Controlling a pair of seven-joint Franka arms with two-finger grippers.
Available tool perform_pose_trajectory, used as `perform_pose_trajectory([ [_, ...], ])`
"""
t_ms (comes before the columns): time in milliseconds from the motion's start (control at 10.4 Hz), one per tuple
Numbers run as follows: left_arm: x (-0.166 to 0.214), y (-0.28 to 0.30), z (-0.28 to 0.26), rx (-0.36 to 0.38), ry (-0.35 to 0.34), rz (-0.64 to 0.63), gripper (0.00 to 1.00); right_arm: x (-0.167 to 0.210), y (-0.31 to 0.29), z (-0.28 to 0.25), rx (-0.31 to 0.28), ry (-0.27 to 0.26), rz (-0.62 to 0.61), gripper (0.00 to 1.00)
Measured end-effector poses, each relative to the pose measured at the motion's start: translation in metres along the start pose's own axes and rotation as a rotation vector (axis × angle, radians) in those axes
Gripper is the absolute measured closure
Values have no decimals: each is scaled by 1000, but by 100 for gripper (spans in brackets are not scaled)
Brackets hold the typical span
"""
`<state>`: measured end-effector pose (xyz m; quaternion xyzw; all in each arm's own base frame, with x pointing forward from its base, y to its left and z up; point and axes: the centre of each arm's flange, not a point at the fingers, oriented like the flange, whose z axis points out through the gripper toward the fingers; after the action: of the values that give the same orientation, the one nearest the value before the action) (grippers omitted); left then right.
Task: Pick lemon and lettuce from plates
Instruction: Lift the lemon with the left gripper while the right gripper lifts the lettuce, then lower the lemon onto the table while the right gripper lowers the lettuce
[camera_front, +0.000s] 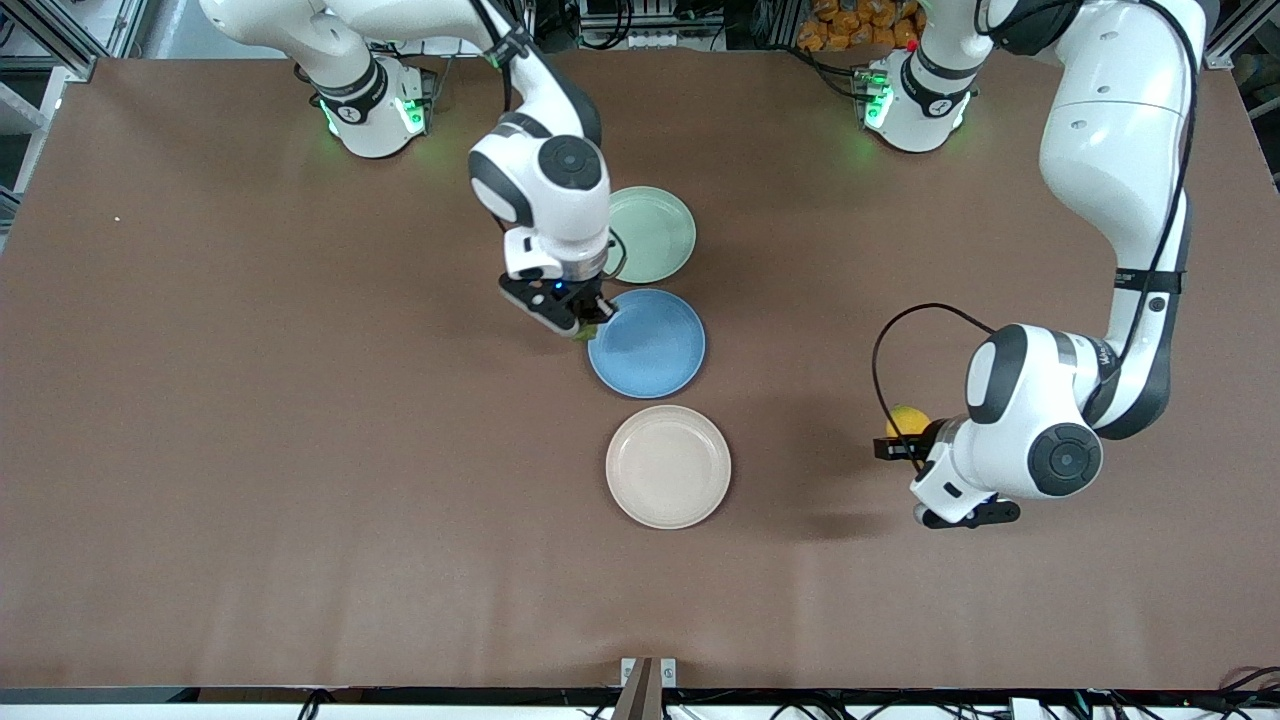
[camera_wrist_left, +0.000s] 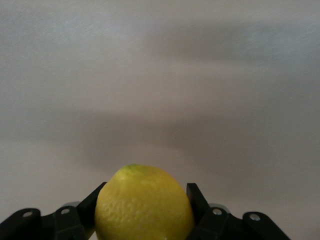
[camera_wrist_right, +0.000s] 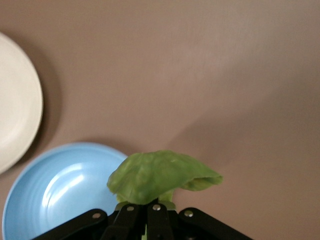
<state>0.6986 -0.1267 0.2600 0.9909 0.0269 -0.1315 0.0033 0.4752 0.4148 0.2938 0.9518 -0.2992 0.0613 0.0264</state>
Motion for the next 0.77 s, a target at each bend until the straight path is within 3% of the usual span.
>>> perform_pose_trajectory([
  [575, 2, -25, 59, 14, -98, 5, 33, 198, 88, 25, -42, -11, -141, 97],
  [766, 5, -31, 79, 62, -115, 26, 33, 254, 129, 32, -52, -19, -197, 97],
])
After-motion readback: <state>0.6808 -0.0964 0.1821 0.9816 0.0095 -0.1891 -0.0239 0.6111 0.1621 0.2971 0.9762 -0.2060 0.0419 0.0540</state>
